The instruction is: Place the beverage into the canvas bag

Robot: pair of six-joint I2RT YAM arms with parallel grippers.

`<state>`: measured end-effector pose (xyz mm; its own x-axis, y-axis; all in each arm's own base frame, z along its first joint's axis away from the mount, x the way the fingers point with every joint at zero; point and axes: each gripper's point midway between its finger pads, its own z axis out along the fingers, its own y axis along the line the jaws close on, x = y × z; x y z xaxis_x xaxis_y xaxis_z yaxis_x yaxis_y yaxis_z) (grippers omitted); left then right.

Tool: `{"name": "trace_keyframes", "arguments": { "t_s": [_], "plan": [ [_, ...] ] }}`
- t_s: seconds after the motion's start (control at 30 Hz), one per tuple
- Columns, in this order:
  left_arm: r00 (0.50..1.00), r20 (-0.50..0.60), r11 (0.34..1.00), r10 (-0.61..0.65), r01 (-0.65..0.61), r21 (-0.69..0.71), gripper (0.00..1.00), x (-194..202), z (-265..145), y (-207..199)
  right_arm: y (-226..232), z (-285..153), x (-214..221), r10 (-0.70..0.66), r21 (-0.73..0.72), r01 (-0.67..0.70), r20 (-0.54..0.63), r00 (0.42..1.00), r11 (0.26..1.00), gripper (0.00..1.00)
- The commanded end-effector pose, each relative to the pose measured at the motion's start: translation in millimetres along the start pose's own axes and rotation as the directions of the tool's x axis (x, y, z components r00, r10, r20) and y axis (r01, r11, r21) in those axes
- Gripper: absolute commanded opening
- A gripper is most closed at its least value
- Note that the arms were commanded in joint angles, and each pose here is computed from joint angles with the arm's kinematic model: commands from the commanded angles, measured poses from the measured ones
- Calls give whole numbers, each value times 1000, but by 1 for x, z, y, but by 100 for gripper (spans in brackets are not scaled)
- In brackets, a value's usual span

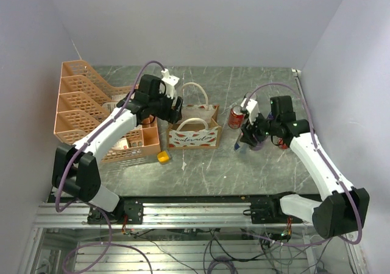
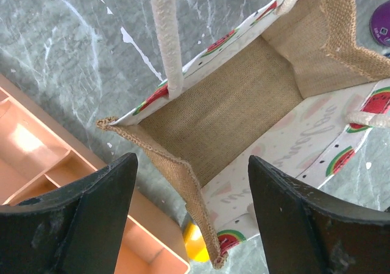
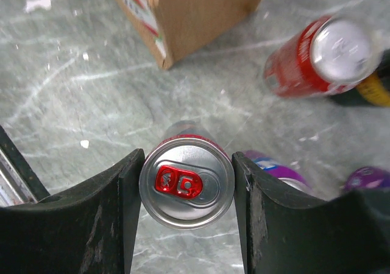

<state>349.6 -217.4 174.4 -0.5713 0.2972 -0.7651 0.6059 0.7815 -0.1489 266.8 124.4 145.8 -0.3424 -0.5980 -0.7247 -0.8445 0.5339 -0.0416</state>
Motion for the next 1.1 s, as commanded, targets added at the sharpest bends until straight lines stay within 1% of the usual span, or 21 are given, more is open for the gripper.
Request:
{"name": "trace_keyframes", "arguments": {
  "t_s": [0.0, 0.07, 0.17, 0.27, 0.37, 0.47, 0.57, 0.77, 0.87, 0.9, 0.97, 1.07],
  "plan": [
    [1000, -25, 1000, 8, -9, -14, 81, -1, 1, 4, -7, -46, -77, -122, 78, 108, 201, 972, 991, 0],
    [1000, -30, 1000, 8, -9, -18, 78, 2, 2, 5, -9, -59, -95, -144, 109, 121, 240, 960, 987, 0],
    [999, -29, 1000, 14, -14, -11, 68, 4, 4, 4, -12, -76, -120, -165, 128, 133, 287, 943, 983, 0],
    [999, -33, 1000, 19, -18, 24, 50, 8, 6, -1, -13, -90, -146, -184, 141, 143, 349, 919, 980, 0],
    [999, -47, 994, 12, -7, 106, 34, 13, 9, -15, -12, -100, -169, -202, 143, 155, 412, 889, 977, 0],
    [998, -71, 983, 1, 12, 181, 25, 19, 13, -26, -11, -104, -188, -213, 133, 170, 466, 859, 976, 0],
    [997, -81, 983, 2, 13, 185, 22, 20, 15, -27, -9, -103, -202, -218, 112, 187, 504, 836, 976, 0],
    [998, -63, 995, 22, -16, 99, 22, 17, 12, -13, -5, -90, -219, -218, 61, 220, 531, 819, 974, 0],
    [998, -49, 998, 39, -37, 46, 28, 16, 9, -4, 0, -79, -224, -217, 38, 234, 539, 814, 971, 0],
    [998, -43, 998, 47, -46, 36, 29, 16, 8, -2, 1, -74, -226, -217, 31, 239, 539, 814, 971, 0],
    [998, -35, 998, 59, -58, 35, 27, 17, 6, -2, 7, -66, -230, -218, 16, 250, 541, 812, 968, 0],
    [997, -31, 995, 68, -66, 73, 19, 20, 4, -9, 16, -51, -236, -215, -11, 263, 545, 811, 965, 0]
  ]
}}
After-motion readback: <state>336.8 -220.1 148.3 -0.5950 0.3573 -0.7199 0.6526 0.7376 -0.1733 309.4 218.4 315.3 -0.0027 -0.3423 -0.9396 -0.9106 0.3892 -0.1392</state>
